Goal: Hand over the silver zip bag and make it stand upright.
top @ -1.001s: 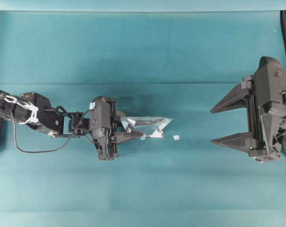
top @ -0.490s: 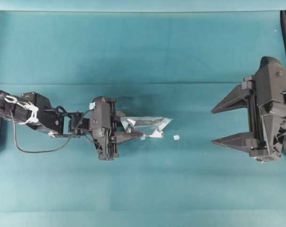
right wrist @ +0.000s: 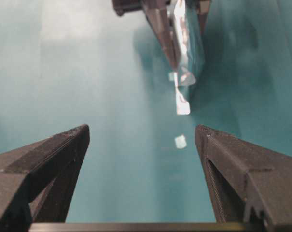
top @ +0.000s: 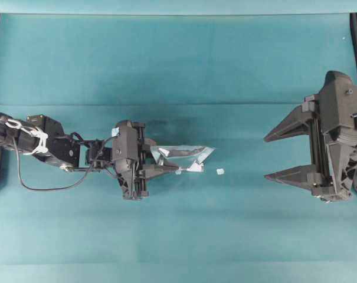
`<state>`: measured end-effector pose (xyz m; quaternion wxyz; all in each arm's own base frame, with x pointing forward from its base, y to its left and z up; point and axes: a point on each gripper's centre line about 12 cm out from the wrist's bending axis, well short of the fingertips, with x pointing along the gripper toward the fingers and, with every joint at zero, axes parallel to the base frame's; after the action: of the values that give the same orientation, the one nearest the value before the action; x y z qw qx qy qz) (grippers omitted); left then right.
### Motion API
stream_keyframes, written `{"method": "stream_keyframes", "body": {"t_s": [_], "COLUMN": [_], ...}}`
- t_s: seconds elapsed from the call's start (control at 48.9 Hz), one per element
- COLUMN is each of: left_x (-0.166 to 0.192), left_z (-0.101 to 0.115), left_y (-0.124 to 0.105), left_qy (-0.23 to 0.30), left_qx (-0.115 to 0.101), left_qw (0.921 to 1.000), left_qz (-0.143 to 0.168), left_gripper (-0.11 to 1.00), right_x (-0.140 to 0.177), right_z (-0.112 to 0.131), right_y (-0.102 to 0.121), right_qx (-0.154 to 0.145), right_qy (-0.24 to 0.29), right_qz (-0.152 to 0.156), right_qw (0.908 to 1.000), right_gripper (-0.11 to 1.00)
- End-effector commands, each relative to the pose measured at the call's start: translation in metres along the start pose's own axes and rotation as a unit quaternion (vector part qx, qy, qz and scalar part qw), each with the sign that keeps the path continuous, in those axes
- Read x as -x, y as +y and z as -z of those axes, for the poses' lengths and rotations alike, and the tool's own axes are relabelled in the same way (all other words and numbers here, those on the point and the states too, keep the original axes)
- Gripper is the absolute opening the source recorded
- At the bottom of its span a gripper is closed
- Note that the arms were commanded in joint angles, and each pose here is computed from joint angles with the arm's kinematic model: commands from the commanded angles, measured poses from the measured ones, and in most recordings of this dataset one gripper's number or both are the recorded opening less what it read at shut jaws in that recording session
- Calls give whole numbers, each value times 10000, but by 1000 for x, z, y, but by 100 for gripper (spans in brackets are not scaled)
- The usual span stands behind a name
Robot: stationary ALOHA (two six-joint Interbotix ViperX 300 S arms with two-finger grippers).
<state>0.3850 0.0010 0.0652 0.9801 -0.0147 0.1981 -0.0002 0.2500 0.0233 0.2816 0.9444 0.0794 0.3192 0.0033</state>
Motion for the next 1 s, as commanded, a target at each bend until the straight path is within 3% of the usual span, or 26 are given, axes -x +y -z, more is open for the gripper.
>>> {"method": "stream_keyframes", "body": {"t_s": [0.0,0.163,0.49,0.981], "left_x": [-2,-2,-2,-2], "left_z": [-3,-3,-4,-4], "left_y": [-6,-6,-6,-7], "left_qy": [-43,-43,-59,-58], "left_qx": [-39,-39,-39,-42], "left_qw": [9999,9999,9999,9999], "left_qz": [88,88,89,96], "left_gripper": [30,30,30,30], "right_x": [3,-2,-11,-9], "right_z": [-4,1,11,15], "right_y": [0,-3,-23,-26], "right_qx": [-53,-81,-247,-287], "right_qy": [-114,-187,-820,-852], "right_qz": [-18,-1,129,172], "right_qw": [9999,9998,9962,9958], "right_gripper": [96,96,96,96]}}
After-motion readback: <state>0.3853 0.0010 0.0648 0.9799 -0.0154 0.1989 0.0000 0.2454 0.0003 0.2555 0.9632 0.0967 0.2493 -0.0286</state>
